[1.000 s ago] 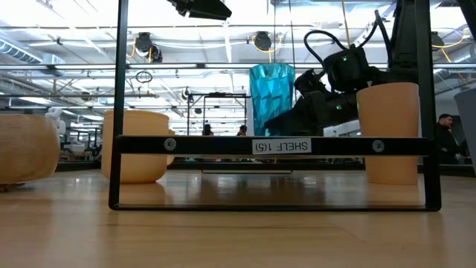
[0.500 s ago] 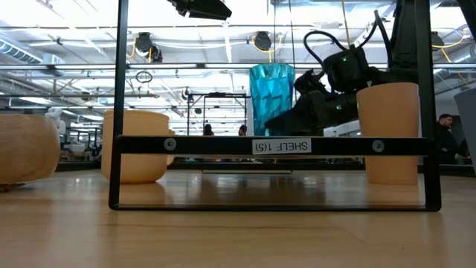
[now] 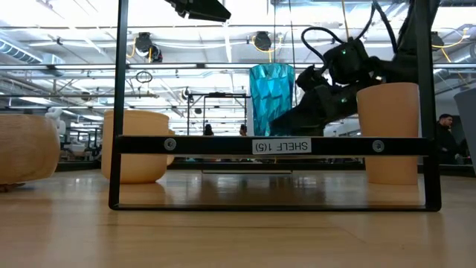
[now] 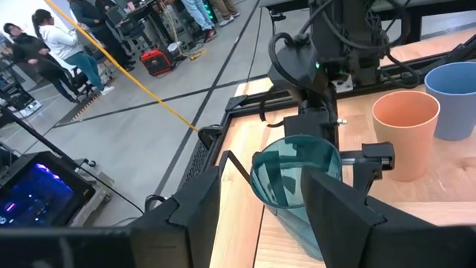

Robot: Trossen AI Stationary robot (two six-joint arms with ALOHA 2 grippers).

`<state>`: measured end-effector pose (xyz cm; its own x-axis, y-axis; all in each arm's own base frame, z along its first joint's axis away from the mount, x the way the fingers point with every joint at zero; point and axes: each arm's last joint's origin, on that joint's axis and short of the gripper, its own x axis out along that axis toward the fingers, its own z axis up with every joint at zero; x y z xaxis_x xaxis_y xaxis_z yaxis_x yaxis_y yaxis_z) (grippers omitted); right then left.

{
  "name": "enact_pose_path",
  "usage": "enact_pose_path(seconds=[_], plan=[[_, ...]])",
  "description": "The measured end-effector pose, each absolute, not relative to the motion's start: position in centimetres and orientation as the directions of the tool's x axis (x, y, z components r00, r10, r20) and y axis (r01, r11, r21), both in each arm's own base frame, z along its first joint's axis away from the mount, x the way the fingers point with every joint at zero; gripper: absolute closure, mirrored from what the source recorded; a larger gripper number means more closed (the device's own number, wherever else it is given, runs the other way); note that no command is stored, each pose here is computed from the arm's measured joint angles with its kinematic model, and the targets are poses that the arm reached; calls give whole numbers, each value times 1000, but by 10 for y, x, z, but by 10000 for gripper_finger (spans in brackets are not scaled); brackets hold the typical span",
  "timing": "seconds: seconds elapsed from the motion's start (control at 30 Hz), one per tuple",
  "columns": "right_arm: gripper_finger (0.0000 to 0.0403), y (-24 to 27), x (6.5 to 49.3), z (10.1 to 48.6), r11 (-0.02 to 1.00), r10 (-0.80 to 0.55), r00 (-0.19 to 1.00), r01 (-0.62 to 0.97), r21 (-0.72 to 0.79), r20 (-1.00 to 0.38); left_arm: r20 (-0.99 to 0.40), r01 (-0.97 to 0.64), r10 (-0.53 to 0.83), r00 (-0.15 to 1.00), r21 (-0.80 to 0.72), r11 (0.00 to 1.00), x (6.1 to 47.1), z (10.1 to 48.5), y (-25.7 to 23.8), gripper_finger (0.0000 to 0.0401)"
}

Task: Stack small to large cups/mugs on shelf
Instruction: Put the light blue cup on the shelf

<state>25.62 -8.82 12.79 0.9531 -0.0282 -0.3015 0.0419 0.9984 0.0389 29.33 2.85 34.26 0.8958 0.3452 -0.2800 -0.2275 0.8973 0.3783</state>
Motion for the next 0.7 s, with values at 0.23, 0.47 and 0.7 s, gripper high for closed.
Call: enact_pose_path(seconds=[0.23, 0.47, 0.7], plan=[[3, -85, 248, 138, 999, -24, 930, 39, 33, -367, -280, -225, 342, 897, 378, 898, 293, 343, 28, 212], [3, -83, 239, 148, 998, -45, 911, 54, 12, -409, -280, -223, 340, 898, 378, 899, 293, 343, 27, 212], [3, -79, 229, 158, 999, -47, 893, 48, -9, -448, -286, -225, 342, 895, 374, 900, 293, 342, 27, 212]])
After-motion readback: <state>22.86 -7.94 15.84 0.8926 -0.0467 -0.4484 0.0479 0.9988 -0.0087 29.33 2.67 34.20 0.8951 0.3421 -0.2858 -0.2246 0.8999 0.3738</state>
